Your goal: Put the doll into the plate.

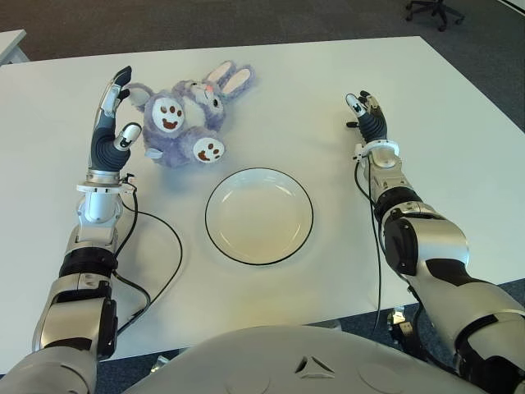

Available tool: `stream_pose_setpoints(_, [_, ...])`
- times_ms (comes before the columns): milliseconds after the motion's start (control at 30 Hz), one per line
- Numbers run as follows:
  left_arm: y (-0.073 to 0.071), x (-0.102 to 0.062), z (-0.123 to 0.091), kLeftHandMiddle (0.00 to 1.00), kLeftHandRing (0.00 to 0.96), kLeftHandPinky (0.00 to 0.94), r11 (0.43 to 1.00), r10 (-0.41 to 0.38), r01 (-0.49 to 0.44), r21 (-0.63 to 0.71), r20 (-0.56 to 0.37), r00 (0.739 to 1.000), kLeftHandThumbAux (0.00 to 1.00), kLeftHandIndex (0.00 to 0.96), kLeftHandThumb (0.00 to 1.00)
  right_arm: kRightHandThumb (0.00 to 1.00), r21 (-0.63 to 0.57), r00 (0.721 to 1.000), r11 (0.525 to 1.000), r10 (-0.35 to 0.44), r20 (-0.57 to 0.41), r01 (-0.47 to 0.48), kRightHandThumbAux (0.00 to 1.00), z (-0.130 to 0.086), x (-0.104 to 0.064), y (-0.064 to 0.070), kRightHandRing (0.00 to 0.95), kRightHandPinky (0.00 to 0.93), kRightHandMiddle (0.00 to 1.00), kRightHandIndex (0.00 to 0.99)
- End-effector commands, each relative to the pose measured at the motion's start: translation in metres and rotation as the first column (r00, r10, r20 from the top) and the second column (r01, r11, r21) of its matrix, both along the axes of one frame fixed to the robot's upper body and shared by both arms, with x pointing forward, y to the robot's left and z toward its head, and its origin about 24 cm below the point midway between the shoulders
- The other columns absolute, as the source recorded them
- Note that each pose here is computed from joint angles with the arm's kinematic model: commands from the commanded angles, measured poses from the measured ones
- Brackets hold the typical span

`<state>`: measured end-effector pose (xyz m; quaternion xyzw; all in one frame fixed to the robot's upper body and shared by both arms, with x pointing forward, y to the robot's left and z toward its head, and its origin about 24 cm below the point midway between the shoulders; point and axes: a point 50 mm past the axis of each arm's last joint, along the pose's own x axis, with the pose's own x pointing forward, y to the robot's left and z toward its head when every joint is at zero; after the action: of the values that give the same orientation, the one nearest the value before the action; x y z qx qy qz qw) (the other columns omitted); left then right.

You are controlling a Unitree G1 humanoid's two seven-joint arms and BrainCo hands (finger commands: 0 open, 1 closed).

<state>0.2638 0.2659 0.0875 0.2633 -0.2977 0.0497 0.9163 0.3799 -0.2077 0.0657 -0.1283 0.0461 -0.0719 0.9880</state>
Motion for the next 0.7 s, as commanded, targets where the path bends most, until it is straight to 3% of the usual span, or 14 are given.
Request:
stream_pose_setpoints(33, [-0.0051,-0.0169,-0.0302,0.0,0.0,0.0,0.999,0.02,-0.024,-0.038,-0.118,0.993,0.126,0.0,0.0,0.0,0.007,0.977,0.999,-0.036,-0.212,0.038,0.383,-0.0475,-0.0241,-0.0084,0.0,0.0,0.0,0.0])
stream_pose_setpoints(700, [-0.0085,-0.024,-0.0249,0.0,0.0,0.0,0.996,-0.052,0.061,0.059,-0.139,0.989,0.133,0.0,0.024,0.0,0.017,0.976,0.999,-0.038,-0.212,0.043,0.38,-0.0466,-0.0234,-0.0088,0.0,0.0,0.0,0.0])
